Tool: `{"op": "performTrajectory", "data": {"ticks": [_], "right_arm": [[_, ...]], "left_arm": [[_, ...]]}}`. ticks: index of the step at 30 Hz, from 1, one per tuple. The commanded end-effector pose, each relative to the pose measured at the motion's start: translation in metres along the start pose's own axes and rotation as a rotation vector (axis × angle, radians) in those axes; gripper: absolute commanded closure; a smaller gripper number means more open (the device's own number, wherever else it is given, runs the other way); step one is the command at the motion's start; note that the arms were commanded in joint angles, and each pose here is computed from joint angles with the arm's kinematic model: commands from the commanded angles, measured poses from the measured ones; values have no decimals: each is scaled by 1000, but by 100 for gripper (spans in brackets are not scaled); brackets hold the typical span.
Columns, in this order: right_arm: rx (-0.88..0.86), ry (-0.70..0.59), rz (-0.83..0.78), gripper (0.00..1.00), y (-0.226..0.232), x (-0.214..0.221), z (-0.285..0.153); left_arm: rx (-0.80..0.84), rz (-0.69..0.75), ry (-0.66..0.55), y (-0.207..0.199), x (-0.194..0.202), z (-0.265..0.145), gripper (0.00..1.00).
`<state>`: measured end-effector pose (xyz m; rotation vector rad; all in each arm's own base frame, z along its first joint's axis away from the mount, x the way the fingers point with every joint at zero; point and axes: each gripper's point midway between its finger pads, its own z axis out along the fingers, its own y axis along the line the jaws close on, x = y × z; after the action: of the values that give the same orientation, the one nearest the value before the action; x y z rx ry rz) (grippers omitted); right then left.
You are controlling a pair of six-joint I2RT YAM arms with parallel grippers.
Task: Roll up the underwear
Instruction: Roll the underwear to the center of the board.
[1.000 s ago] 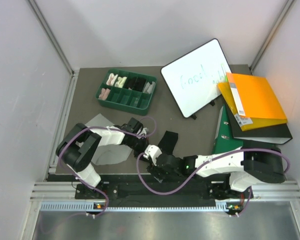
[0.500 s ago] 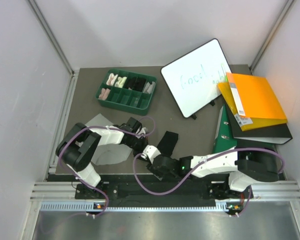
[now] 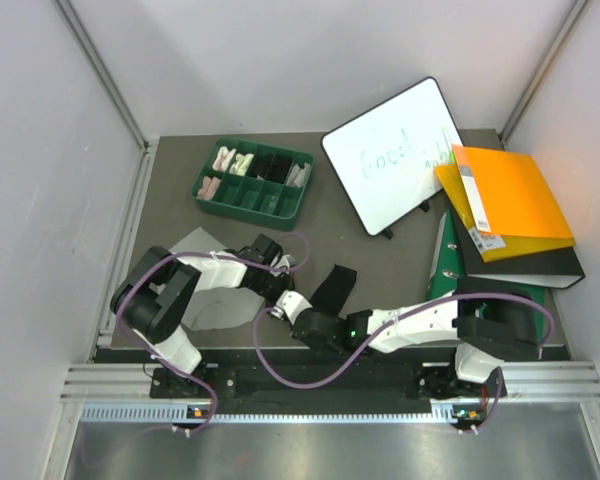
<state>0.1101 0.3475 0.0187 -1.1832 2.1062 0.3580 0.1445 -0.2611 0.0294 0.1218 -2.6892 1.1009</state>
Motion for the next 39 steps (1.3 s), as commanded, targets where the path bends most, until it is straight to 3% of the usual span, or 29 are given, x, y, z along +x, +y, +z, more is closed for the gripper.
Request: {"op": "performTrajectory", "data": {"ticks": [1,4,12,17,22,32,39], "right_arm": [[-83,57,-34,95,17,11,2],[-152,61,-11,100,19,10,0],[-433,55,135,100,24,0,-8],[-561,72,241,100,16,-6,-10],[-668,86,342,100,4,-17,-14],[-808,153,500,100,-24,-20,-4],[-841,207,565,100,-37,-18,2]], "left_arm": [[18,49,-42,-6,-2,-9,100],[12,75,-86,-4,-5,-12,99],[-56,161,-392,1,-36,-38,62],[-54,210,-535,7,-46,-49,60],[83,351,-635,-16,-51,-56,61],[285,627,-668,-43,-32,-58,59],[352,687,-589,-40,-15,-45,51]]}}
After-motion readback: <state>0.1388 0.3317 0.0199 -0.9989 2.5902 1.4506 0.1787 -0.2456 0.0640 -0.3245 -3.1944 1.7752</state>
